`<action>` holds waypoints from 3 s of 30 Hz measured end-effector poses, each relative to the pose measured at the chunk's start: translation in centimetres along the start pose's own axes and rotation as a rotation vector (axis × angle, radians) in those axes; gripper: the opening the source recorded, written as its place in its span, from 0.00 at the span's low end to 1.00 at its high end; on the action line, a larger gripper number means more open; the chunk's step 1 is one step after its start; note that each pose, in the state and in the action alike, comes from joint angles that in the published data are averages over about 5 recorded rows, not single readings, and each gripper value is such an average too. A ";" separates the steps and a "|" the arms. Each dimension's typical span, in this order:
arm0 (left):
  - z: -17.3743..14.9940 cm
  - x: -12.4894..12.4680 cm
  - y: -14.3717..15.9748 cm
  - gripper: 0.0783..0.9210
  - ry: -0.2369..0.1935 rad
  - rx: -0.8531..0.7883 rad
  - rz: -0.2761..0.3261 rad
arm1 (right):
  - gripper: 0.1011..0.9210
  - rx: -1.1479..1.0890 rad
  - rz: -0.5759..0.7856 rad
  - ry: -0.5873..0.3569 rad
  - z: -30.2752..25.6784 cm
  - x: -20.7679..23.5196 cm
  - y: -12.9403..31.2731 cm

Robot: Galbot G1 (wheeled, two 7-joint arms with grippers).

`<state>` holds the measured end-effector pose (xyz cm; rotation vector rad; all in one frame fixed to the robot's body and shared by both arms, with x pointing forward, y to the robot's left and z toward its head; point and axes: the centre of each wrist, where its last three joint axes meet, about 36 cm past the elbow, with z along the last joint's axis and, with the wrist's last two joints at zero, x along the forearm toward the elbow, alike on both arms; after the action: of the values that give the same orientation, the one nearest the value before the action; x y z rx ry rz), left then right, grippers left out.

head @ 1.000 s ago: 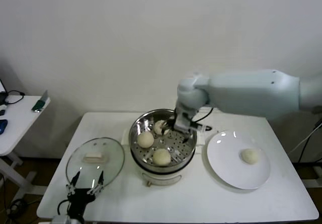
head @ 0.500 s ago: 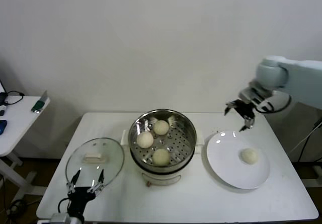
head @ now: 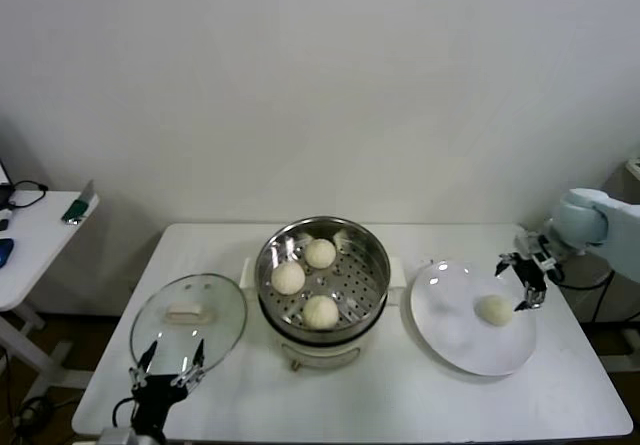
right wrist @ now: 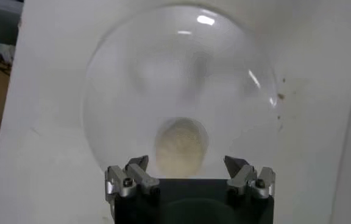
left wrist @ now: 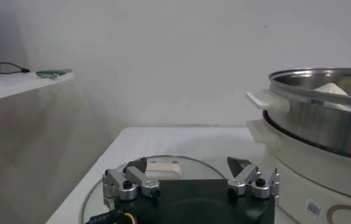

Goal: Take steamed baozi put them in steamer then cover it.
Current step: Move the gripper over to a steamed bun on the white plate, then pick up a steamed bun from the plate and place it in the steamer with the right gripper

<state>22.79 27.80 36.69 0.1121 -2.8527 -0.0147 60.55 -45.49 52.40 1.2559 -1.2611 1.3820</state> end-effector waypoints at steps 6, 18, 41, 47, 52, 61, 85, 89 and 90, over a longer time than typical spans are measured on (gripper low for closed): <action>0.0 0.1 0.0 0.88 0.002 0.005 -0.002 | 0.88 -0.042 0.000 0.021 0.3 -2.9 0.1; -0.1 0.0 0.2 0.88 0.004 0.005 -0.004 | 0.87 -0.083 -0.005 0.038 -0.6 -6.9 -0.4; -0.9 0.1 -0.2 0.88 -0.011 0.003 0.021 | 0.69 -0.072 0.076 -0.018 -5.9 4.0 -4.5; -1.2 0.1 -0.5 0.88 -0.020 0.004 0.034 | 0.69 -0.001 0.154 -0.098 -12.9 13.5 -6.6; -1.4 0.1 -0.7 0.88 -0.026 0.006 0.039 | 0.69 0.043 0.179 -0.169 -19.7 18.3 -6.4; -1.8 0.5 -0.8 0.88 -0.033 0.017 0.036 | 0.69 0.060 0.152 -0.197 -28.5 18.0 -4.9; -1.8 0.7 -0.8 0.88 -0.038 0.021 0.027 | 0.69 0.070 0.099 -0.129 -34.1 6.2 -3.3; -1.8 0.6 -0.7 0.88 -0.040 0.022 0.026 | 0.70 0.072 0.105 -0.123 -34.3 5.8 -3.6; -1.8 0.6 -0.7 0.88 -0.040 0.022 0.025 | 0.71 0.073 0.106 -0.121 -34.3 5.8 -3.6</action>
<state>22.78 27.02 38.54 0.0815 -2.8948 0.0198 59.18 -11.22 59.18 1.3566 -1.3883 1.4565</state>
